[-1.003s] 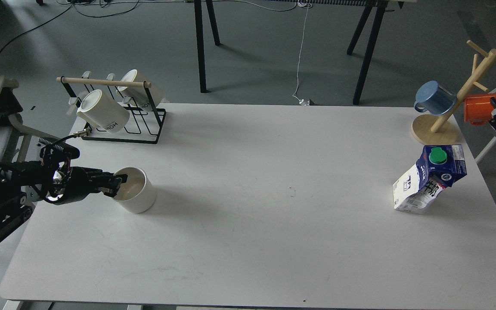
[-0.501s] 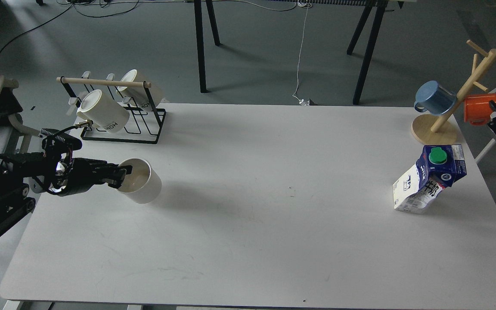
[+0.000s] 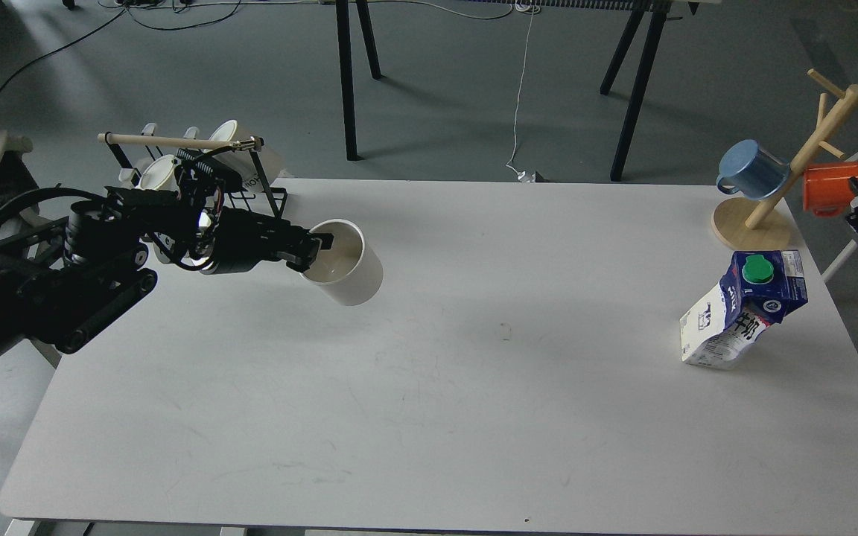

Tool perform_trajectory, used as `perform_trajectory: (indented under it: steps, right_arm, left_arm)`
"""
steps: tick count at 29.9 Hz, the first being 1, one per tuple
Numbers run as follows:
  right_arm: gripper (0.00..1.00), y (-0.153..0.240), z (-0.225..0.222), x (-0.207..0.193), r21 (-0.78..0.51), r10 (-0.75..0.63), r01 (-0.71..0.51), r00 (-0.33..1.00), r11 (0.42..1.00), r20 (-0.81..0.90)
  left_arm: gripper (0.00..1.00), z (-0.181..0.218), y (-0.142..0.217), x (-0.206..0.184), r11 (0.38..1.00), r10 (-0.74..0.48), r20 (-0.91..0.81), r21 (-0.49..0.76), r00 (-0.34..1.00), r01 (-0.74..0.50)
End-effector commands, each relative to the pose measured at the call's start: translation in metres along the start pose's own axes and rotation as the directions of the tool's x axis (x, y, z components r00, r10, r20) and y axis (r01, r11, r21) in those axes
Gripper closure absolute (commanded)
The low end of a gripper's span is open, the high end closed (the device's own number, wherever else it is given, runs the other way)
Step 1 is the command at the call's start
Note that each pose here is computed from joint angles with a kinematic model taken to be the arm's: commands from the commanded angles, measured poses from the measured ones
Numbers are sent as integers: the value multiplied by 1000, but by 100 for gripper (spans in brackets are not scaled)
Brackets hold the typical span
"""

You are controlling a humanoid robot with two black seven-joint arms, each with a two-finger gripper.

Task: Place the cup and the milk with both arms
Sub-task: 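Lift the white mug with the left gripper and carry it toward table center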

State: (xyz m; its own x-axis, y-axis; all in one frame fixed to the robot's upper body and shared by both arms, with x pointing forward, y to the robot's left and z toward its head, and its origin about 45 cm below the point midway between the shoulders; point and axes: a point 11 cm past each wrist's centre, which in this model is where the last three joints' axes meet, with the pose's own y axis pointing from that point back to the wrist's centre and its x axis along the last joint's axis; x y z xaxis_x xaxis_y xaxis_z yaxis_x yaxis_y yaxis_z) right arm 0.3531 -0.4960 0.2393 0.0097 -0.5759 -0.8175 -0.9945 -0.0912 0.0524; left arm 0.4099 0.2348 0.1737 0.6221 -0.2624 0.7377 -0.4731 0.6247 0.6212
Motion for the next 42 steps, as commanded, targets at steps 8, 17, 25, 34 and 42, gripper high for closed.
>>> perform_trajectory:
  steps: [8, 17, 25, 34, 42]
  right_arm:
    - [7, 1, -11, -1, 29, 1, -1, 1000, 1000, -2]
    - [7, 2, -12, 3, 31, 11, -10, 1000, 999, -5]
    - [7, 3, -12, 4, 29, 15, -15, 1000, 999, -8]
    - [7, 6, -11, 8, 27, 26, -26, 1000, 999, -6]
    - [7, 6, -10, 8, 27, 26, -26, 1000, 999, -5]
  left_arm:
    - [100, 71, -74, -6, 990, -26, 11, -142, 1000, 27]
    - [98, 80, -90, -20, 988, -30, -4, -149, 1000, 29]
    - [97, 91, -98, -26, 985, -41, -11, -171, 999, 38]
    - [93, 99, -103, -29, 981, -45, -15, -187, 999, 41]
    - [91, 81, -96, -34, 988, -56, -18, -144, 998, 53]
